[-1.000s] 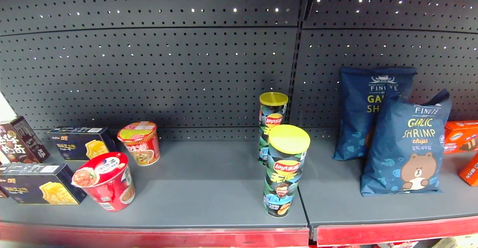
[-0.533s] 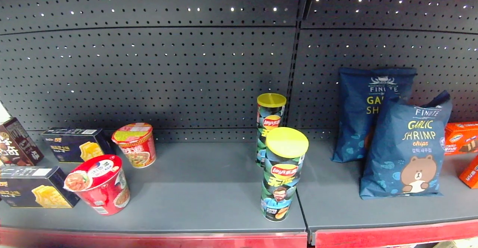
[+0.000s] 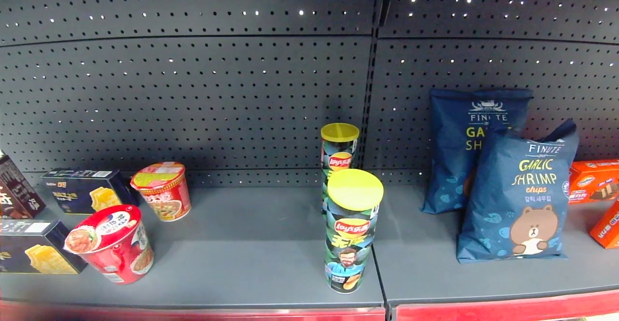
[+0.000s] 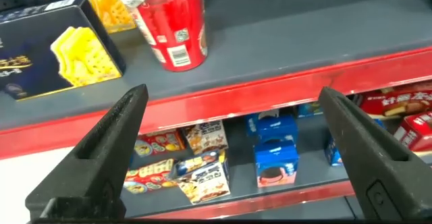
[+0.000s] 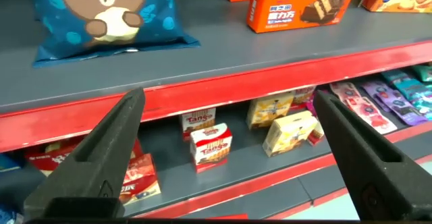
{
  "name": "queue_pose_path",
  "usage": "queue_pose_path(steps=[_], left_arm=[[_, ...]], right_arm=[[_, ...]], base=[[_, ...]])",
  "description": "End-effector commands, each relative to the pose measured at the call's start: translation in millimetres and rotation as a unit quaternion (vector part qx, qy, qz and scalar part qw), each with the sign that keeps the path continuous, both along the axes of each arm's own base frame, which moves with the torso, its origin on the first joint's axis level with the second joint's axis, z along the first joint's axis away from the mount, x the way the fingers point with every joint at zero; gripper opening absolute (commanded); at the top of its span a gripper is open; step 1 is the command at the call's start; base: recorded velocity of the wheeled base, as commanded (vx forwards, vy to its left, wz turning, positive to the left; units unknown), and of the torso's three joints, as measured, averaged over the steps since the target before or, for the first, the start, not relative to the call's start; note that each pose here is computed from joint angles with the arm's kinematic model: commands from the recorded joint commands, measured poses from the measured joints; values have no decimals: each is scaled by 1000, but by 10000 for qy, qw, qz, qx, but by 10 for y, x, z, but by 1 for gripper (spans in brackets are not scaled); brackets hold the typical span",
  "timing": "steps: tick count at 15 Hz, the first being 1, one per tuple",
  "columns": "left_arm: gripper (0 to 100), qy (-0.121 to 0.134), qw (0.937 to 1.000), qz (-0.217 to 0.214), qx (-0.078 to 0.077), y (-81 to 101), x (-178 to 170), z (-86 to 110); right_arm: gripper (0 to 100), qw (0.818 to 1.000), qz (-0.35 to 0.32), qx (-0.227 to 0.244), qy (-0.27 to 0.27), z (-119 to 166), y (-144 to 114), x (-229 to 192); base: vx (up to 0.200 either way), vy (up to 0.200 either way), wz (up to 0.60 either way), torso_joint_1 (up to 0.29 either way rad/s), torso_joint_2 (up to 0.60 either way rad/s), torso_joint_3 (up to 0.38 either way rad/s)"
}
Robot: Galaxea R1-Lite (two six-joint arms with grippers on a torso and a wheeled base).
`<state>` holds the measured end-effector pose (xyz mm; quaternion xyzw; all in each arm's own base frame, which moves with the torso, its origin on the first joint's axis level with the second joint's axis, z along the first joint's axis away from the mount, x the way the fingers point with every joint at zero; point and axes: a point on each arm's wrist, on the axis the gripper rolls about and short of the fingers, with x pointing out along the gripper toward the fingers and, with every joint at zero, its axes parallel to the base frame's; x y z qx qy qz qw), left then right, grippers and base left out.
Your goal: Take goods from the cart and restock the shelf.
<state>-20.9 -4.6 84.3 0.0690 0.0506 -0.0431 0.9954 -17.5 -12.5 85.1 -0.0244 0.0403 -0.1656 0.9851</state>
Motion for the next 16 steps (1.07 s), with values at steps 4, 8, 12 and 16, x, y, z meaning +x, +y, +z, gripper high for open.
queue_pose_path(steps=[4,8,12,16], left_arm=[[100,16,10000,7,-52,0,2,2],[100,20,9999,13,-105,0,2,2],[100,22,9999,15,-128,0,2,2],[100,23,9999,17,-143,0,2,2]], right_arm=[[100,10000,22,-10,18,0,1,3],[100,10000,40,-45,31,0,1,3],[100,10000,40,-45,31,0,1,3],[100,10000,40,-45,31,0,1,3]], base=[[0,0,0,0,0,0],[0,0,0,0,0,0],[-50,0,0,-1,1,1],[0,0,0,0,0,0]])
